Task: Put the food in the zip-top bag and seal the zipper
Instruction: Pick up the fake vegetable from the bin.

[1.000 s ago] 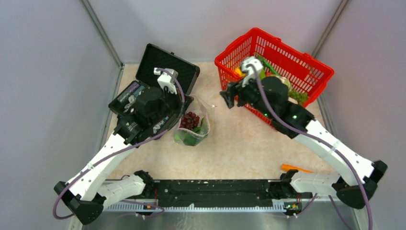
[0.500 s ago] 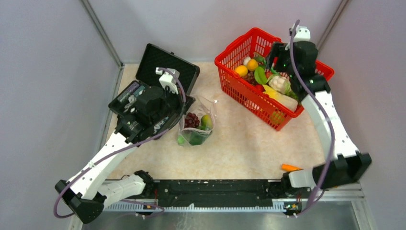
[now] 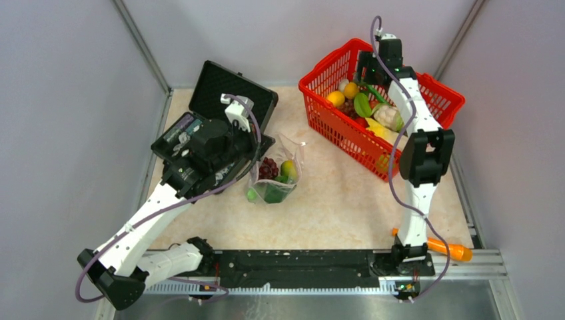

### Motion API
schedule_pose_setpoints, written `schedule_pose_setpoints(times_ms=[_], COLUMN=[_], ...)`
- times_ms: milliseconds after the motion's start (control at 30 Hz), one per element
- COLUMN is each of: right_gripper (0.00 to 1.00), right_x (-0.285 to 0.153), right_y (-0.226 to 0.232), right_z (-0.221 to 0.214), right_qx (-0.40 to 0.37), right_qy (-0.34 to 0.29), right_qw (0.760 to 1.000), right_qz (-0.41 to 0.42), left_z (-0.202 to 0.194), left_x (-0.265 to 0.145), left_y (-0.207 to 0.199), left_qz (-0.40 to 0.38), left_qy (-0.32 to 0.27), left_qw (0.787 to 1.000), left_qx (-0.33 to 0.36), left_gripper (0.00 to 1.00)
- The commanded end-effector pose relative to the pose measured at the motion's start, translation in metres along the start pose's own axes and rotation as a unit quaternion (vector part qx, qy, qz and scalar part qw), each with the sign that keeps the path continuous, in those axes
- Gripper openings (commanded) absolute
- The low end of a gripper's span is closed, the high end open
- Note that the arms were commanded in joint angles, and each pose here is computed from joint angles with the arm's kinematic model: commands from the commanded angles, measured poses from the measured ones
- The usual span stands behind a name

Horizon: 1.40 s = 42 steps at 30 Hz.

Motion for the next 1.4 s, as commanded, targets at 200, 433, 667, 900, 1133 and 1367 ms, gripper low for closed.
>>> schedule_pose_setpoints(times_ms=[200,433,667,900,1133,1367], right_gripper=[0.64,0.62,0.59,0.32,0.02,0.0], right_x=[0.051,0.052,0.077,0.083,0.035,-0.05], right_y=[0.006,-0.005,-0.005,-0.008,0.003,0.009], right_z=[0.01,-0.004,-0.009,-0.01,0.022,0.045], right_qx=[-0.006,-0.016,-0.005,0.005,0.002,0.003], right_qy=[0.005,0.003,0.002,-0.006,-0.053,-0.133], right_qw=[1.0,1.0,1.0,0.999,0.999,0.991], right_qz=[0.01,-0.02,-0.025,-0.032,0.004,0.035], left_z=[0.016,0.017,0.016,0.014,0.012,0.01], left_x=[-0.004,0.0,-0.004,-0.009,-0.005,-0.003], left_y=[-0.005,-0.006,-0.006,-0.001,-0.002,-0.004], left_qz=[-0.004,-0.007,-0.007,0.006,0.001,-0.005], left_qy=[-0.026,-0.021,-0.024,-0.03,-0.023,-0.018], left_qw=[0.999,0.999,1.0,0.999,1.0,1.0], left_qx=[0.022,0.023,0.017,0.015,0.013,0.008], left_gripper=[0.0,0.0,0.0,0.0,0.0,0.0])
Point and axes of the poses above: each gripper's point midway between its finger pads, its own x axis out along the fingers, its own y axis along the line the jaws close on, z = x × y, the point moved 3 cm from there along -x, back along the fingers, and after that the axes turned 5 degrees about -x, right-handed, at the moved point
